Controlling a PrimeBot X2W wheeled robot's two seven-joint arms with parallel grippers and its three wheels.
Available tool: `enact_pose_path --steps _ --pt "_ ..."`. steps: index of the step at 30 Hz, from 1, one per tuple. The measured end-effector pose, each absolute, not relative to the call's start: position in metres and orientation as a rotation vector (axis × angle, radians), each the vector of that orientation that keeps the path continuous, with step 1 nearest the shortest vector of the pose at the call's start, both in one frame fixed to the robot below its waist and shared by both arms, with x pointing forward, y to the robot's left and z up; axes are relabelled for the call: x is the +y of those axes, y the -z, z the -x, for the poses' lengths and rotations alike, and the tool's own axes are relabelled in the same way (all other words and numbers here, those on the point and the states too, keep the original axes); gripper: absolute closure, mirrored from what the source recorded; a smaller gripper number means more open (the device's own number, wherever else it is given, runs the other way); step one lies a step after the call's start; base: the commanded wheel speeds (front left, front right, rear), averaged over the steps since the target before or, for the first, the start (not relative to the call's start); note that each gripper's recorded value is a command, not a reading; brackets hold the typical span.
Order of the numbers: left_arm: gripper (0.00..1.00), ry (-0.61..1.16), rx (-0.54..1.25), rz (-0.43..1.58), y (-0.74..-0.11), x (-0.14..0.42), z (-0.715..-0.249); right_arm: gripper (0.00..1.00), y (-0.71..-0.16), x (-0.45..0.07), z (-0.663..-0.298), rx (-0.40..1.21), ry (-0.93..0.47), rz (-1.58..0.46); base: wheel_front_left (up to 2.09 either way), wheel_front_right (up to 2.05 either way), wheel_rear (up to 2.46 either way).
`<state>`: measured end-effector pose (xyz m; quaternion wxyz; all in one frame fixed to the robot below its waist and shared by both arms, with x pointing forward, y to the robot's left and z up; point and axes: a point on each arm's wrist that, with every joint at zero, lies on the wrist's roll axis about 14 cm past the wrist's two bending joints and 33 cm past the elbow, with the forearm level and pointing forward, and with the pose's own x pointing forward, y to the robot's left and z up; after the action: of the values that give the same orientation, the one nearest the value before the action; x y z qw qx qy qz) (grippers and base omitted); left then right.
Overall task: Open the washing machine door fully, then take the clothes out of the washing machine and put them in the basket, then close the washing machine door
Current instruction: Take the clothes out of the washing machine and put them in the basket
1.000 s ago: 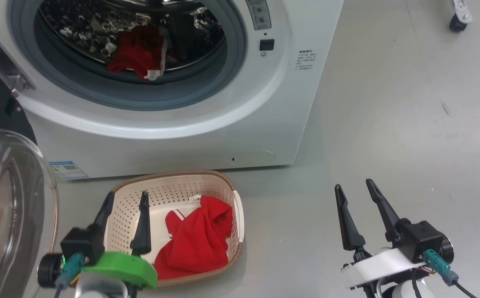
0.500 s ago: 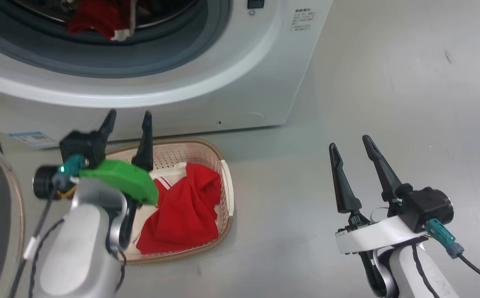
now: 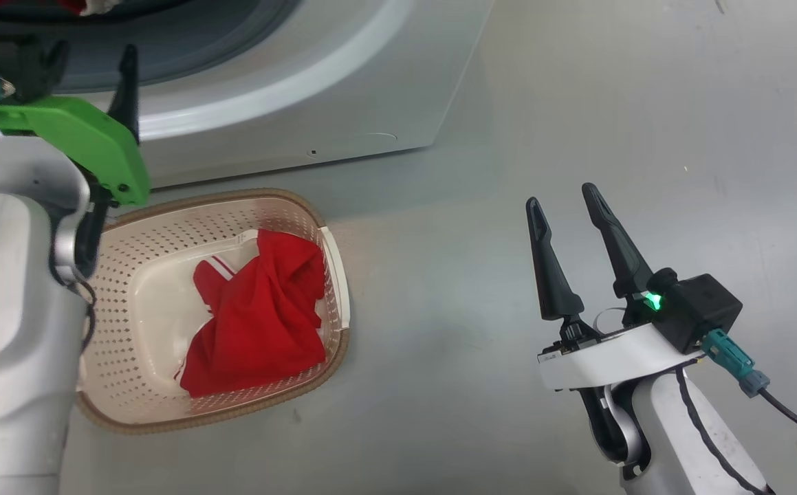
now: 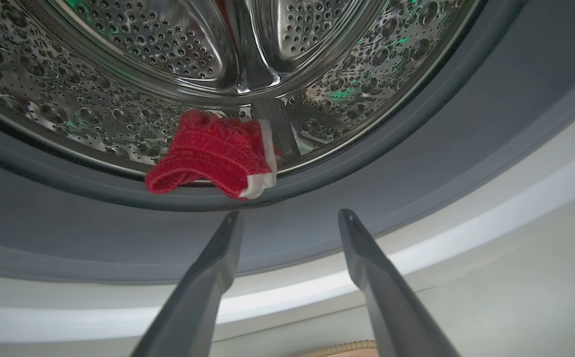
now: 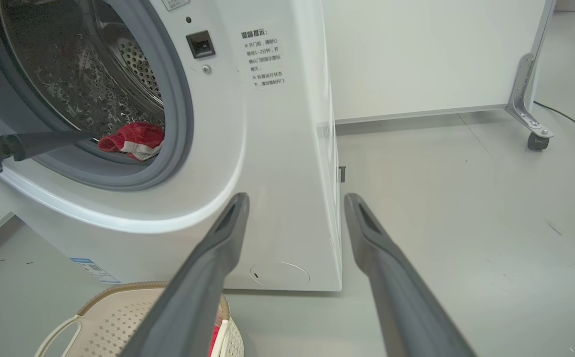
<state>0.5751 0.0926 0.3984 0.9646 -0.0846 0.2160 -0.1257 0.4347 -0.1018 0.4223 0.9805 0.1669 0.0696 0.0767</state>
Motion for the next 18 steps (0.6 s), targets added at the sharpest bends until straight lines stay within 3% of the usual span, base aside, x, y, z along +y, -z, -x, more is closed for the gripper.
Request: enact_pose_path --steps 18 --pt "0.0 0.279 0.534 0.082 -0.372 0.091 -0.65 0.0 -0.406 -0.14 -0.438 0.181 -0.012 -0.374 0.0 0.0 0.0"
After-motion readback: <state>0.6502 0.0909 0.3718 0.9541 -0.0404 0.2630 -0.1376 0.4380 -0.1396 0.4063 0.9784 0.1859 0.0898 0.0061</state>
